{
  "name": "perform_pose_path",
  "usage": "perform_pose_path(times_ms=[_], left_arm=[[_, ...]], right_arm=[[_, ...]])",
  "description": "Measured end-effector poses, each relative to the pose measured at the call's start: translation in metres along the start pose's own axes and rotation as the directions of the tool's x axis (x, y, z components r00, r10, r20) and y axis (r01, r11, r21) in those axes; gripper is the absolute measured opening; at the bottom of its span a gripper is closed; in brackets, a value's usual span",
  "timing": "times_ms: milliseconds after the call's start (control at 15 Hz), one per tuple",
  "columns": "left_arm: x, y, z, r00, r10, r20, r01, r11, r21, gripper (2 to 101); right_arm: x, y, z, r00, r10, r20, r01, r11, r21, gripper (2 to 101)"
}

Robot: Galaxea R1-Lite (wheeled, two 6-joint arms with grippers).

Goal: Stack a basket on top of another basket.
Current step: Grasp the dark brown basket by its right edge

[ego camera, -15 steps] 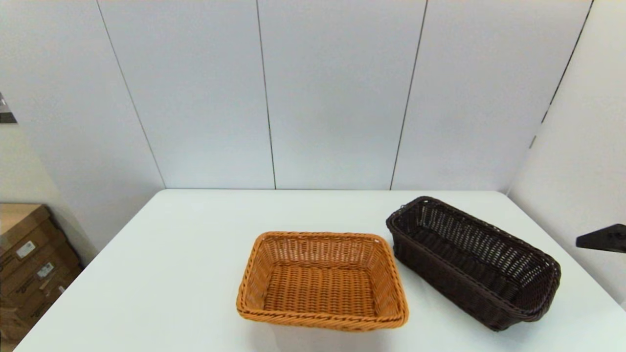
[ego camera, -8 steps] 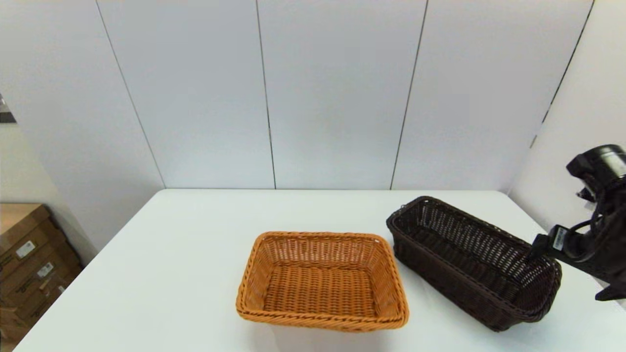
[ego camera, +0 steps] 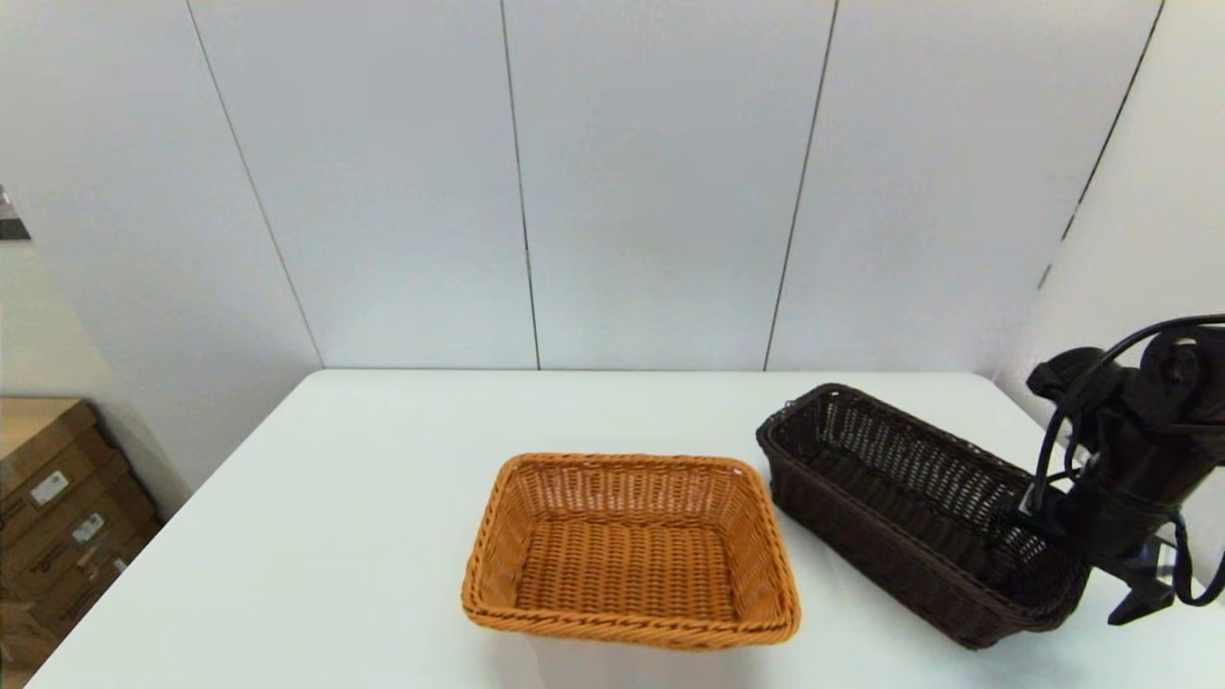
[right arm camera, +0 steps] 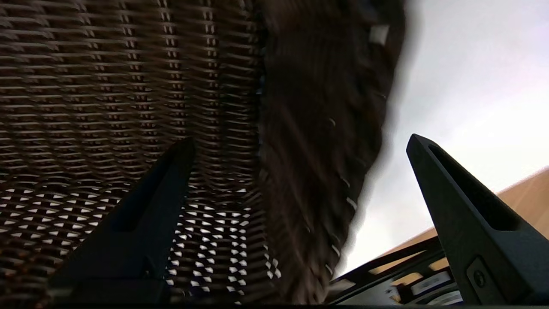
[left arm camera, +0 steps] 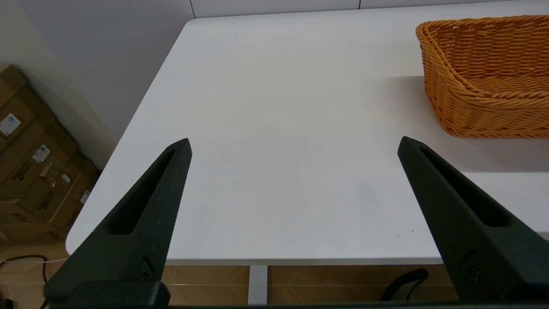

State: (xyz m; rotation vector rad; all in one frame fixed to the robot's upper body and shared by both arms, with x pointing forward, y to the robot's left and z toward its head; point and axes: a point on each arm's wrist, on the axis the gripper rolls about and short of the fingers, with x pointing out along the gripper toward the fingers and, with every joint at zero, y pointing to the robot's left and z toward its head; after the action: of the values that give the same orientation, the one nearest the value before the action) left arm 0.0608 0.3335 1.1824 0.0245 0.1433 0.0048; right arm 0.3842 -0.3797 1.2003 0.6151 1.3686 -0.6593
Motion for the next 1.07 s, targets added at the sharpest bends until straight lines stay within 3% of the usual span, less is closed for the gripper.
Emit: perform_pose_path(times_ms=[267,467,533,600,1067], left_arm=[[0.0,0.0,0.0,1.0,0.0,0.0,0.0,1.0,0.0,97.8],[0.0,0.0,0.0,1.0,0.001,0.0,-0.001,1.0,0.0,97.8],[0.0,0.0,0.0,1.0,0.0,0.0,0.0,1.0,0.0,97.8],[0.0,0.0,0.0,1.0,0.0,0.0,0.0,1.0,0.0,97.8],[0.0,0.0,0.0,1.0,0.0,0.0,0.0,1.0,0.0,97.8]], right_arm=[[0.015,0.001,0.005,0.999,-0.014,-0.049,0.014,1.0,0.01,62.2],[0.016,-0.003,0.01,0.995,0.037,-0.089,-0.035,0.999,0.028,44.2],[0.016,-0.005,0.012,0.993,0.056,-0.104,-0.053,0.998,0.037,24.1],[0.015,-0.008,0.015,0.99,0.08,-0.114,-0.076,0.996,0.044,15.1],[0.013,-0.031,0.029,0.959,0.216,-0.182,-0.2,0.975,0.101,14.7]])
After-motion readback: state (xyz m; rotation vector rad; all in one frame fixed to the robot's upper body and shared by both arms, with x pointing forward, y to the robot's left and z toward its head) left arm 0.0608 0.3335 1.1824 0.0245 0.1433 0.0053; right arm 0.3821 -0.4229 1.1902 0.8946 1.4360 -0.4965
